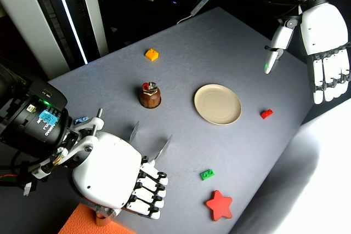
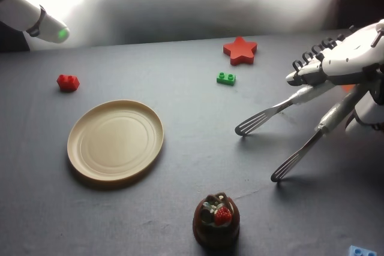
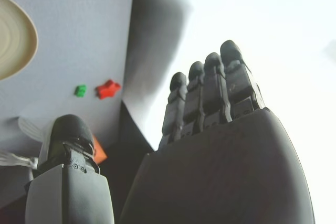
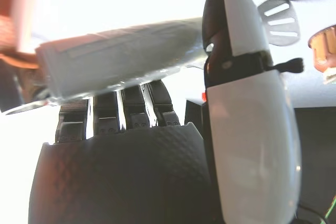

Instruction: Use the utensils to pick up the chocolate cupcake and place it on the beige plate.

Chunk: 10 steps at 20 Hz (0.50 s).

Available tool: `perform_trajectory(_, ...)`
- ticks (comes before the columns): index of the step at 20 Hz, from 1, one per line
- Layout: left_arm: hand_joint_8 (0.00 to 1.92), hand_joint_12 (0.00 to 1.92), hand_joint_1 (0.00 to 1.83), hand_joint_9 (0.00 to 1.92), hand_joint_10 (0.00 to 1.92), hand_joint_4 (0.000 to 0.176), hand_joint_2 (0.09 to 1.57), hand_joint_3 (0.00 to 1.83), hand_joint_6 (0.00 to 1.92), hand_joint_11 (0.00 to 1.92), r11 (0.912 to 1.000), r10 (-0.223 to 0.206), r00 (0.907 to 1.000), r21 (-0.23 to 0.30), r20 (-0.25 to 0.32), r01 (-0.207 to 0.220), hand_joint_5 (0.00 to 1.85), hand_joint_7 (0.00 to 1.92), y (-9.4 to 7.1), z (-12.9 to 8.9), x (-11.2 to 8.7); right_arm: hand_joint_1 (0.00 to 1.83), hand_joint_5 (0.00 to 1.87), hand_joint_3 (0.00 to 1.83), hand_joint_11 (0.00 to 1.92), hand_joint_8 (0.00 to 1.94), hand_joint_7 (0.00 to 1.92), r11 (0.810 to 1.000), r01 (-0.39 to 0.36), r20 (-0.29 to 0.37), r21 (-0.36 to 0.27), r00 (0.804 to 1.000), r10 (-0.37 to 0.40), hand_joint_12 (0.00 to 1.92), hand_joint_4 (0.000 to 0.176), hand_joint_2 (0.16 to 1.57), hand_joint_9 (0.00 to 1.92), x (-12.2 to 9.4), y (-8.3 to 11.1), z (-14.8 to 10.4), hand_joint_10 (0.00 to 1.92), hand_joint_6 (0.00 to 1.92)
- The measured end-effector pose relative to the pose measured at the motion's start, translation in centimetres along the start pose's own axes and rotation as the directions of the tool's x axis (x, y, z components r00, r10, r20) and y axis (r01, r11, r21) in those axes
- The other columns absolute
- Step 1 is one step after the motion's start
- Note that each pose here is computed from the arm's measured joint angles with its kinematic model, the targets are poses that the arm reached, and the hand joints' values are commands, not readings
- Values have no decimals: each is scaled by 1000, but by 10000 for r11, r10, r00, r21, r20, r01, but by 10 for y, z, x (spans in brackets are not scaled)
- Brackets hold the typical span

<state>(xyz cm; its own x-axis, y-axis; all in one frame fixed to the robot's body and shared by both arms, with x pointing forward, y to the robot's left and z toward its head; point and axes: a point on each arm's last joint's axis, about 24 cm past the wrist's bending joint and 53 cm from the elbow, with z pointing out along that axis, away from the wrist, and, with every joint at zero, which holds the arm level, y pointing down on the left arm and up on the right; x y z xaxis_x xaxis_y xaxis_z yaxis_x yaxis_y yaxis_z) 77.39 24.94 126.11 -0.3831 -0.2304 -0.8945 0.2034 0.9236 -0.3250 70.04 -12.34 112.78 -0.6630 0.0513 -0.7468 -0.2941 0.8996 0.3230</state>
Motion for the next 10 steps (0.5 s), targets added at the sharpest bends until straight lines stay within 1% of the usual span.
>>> perform_trajectory(3, 1, 215, 336, 56, 2, 0, 1098, 0, 0, 0, 10000, 9, 10000, 2, -1, -9, 108, 77, 0, 0, 0, 988, 0, 0, 26, 0, 0, 10000, 2, 2, 4, 10000, -2, 74, 0, 1021, 0, 0, 0, 0, 0, 0)
perform_trajectory(4, 1, 169, 325, 41, 1, 0, 1104, 2, 0, 0, 10000, 5, 10000, 2, -1, -5, 88, 57, 0, 0, 0, 991, 31, 0, 4, 0, 13, 10000, -2, 2, 3, 10000, 2, 254, 0, 1029, 31, 0, 0, 0, 0, 0)
perform_trajectory(5, 1, 131, 332, 34, 0, 0, 1107, 2, 0, 0, 10000, 2, 10000, 3, -1, -2, 84, 45, 0, 0, 0, 982, 26, 0, 0, 0, 2, 10000, -5, 2, 3, 10000, 5, 309, 0, 1035, 30, 0, 0, 0, 0, 0)
perform_trajectory(6, 1, 123, 333, 33, 0, 0, 1108, 2, 0, 0, 10000, 2, 10000, 3, -1, -2, 83, 43, 0, 0, 0, 980, 24, 0, 0, 0, 0, 10000, -63, -10, 13, 10000, 63, 320, 0, 1037, 29, 0, 0, 0, 0, 0)
perform_trajectory(7, 2, 183, 313, 49, 2, 0, 1099, 0, 0, 0, 10000, 3, 10000, 4, 2, -3, 82, 60, 0, 0, 0, 995, 19, 0, 0, 0, 0, 9999, -131, -52, 39, 9999, 131, 387, 0, 1040, 44, 1, -1, 0, 3, 1)
perform_trajectory(8, 2, 183, 313, 49, 2, 0, 1099, 0, 0, 0, 10000, 0, 10000, 5, 2, 0, 82, 60, 0, 0, 0, 995, 19, 0, 0, 0, 0, 9999, -139, -55, 41, 9999, 139, 387, 0, 1040, 44, 1, -1, 0, 3, 1)
perform_trajectory(9, 2, 189, 311, 53, 3, 0, 1100, 0, 1, 0, 10000, 0, 10000, 5, 2, 0, 83, 63, 0, 0, 0, 989, 21, 0, 0, 0, 2, 9999, -147, -52, 40, 9999, 147, 458, 0, 1037, 58, 1, -1, 0, 5, 1)
perform_trajectory(10, 1, 187, 337, 53, 2, 0, 1096, 0, 2, 0, 10000, 3, 10000, 4, 2, -3, 86, 63, 0, 0, 0, 991, 23, 0, 0, 1, 4, 9999, -149, -52, 40, 9999, 149, 457, 0, 1039, 59, 1, -1, 0, 3, 1)
